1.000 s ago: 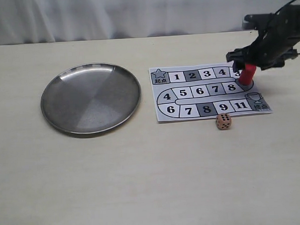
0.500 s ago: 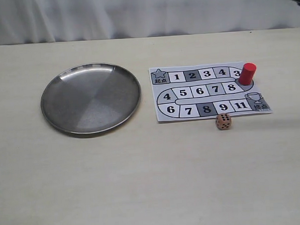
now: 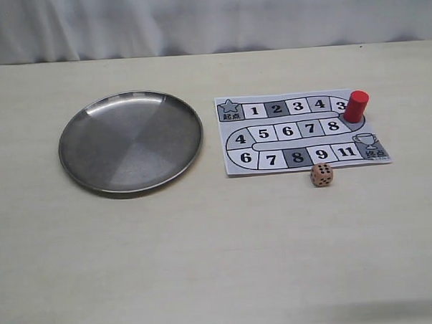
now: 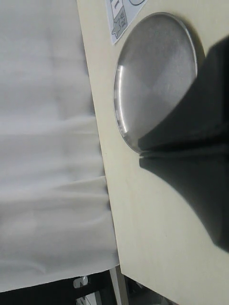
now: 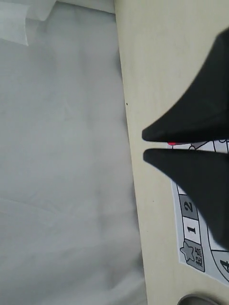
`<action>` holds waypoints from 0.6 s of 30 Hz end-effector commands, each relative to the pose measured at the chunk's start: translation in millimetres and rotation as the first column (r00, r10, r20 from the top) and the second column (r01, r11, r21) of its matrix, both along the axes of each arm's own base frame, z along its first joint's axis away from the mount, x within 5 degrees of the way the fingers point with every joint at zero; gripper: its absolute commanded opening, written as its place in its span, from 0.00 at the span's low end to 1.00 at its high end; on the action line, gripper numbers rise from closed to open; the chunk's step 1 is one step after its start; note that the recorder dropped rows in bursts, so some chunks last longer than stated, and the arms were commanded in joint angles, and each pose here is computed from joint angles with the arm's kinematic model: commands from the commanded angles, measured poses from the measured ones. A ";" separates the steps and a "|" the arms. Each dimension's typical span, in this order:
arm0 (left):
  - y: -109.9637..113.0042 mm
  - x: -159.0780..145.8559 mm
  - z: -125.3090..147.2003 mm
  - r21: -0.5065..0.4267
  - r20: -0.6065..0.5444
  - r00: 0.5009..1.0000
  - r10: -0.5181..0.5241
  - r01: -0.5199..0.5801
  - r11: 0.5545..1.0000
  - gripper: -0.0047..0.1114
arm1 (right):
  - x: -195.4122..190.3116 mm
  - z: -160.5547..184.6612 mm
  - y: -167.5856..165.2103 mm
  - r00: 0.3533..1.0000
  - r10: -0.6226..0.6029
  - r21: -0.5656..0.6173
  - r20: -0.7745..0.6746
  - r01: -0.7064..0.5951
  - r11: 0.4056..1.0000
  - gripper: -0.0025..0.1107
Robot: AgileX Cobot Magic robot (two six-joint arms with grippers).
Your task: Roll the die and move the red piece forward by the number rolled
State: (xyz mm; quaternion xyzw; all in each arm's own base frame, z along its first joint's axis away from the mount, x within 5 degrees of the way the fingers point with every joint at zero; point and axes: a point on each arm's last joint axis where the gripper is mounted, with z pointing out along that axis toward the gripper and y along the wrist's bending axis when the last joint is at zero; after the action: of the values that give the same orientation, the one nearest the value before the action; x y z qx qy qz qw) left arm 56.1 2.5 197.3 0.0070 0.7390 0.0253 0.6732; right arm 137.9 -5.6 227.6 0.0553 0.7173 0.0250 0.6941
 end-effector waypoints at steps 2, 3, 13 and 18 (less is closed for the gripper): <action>-0.2 0.1 0.3 -0.001 0.008 1.000 -0.004 0.004 1.000 0.04 | -32.6 -11.8 1.4 0.996 0.001 -0.003 0.088 -0.001 1.000 0.06; -0.2 0.1 0.3 -0.001 0.008 1.000 -0.004 0.004 1.000 0.04 | -36.0 -14.8 1.5 0.999 0.001 -0.001 0.049 -0.001 1.000 0.06; -0.2 0.1 0.3 -0.001 0.008 1.000 -0.004 0.004 1.000 0.04 | -58.1 -28.4 2.2 0.995 -0.002 0.001 -0.102 0.002 1.000 0.06; -0.2 0.1 0.3 -0.001 0.008 1.000 -0.004 0.004 1.000 0.04 | -61.0 -30.0 2.3 0.993 -0.002 0.001 -0.115 0.003 1.000 0.06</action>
State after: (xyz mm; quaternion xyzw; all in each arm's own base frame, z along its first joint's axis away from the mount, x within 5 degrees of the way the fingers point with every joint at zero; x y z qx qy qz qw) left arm 56.1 2.5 197.3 0.0070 0.7390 0.0253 0.6732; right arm 78.3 -3.2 199.6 0.0601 0.7517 0.0256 0.6562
